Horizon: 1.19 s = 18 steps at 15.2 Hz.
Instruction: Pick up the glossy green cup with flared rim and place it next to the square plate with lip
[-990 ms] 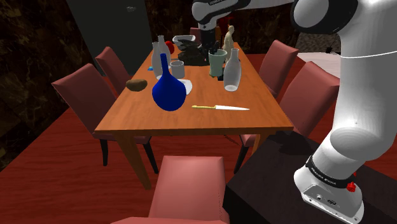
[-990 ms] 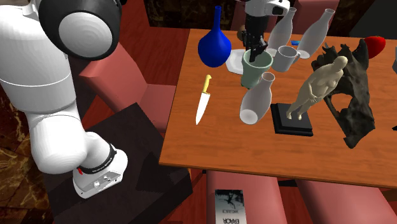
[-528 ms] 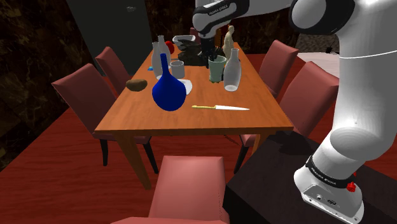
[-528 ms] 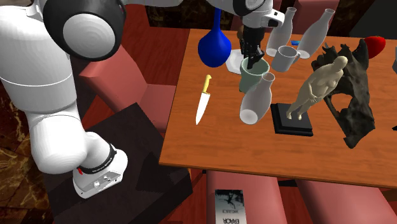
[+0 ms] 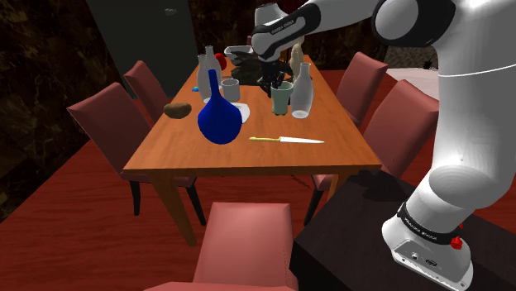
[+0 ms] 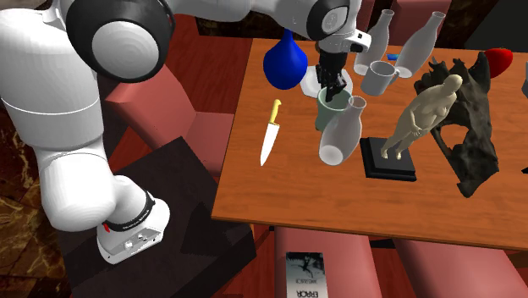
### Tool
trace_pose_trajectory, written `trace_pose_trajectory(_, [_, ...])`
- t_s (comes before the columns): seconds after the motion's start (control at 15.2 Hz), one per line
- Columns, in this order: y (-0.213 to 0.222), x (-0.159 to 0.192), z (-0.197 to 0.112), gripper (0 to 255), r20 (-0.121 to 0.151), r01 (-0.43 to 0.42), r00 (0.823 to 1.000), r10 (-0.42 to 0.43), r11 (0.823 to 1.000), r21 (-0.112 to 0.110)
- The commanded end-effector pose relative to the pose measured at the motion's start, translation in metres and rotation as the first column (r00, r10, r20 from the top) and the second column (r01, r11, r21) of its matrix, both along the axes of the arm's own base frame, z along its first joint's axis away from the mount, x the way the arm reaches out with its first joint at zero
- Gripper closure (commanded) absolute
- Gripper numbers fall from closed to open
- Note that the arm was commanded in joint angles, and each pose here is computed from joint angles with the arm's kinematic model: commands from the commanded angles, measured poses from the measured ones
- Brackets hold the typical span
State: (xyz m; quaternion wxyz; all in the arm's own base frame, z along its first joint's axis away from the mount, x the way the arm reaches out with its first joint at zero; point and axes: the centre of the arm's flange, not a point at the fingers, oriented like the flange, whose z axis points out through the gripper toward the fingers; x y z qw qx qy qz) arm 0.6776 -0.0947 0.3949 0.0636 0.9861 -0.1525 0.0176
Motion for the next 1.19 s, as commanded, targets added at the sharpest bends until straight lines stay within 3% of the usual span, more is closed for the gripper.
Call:
trace_pose_trajectory(0.0, [0.000,0.000,-0.010,255,0.000,0.001,1.000,-0.001,1.000,0.000])
trace_pose_trajectory(0.59, [0.000,0.000,-0.017,255,0.000,0.001,1.000,-0.001,1.000,0.000])
trace_pose_trajectory(0.66, [0.000,0.000,-0.017,0,0.000,0.001,1.000,-0.001,1.000,0.000])
trace_pose_trajectory(0.99, [0.000,0.000,-0.017,0,0.000,0.001,1.000,-0.001,1.000,0.000])
trace_pose_trajectory(1.12, [0.003,0.000,0.009,0,0.000,0.001,1.000,-0.001,1.000,0.000])
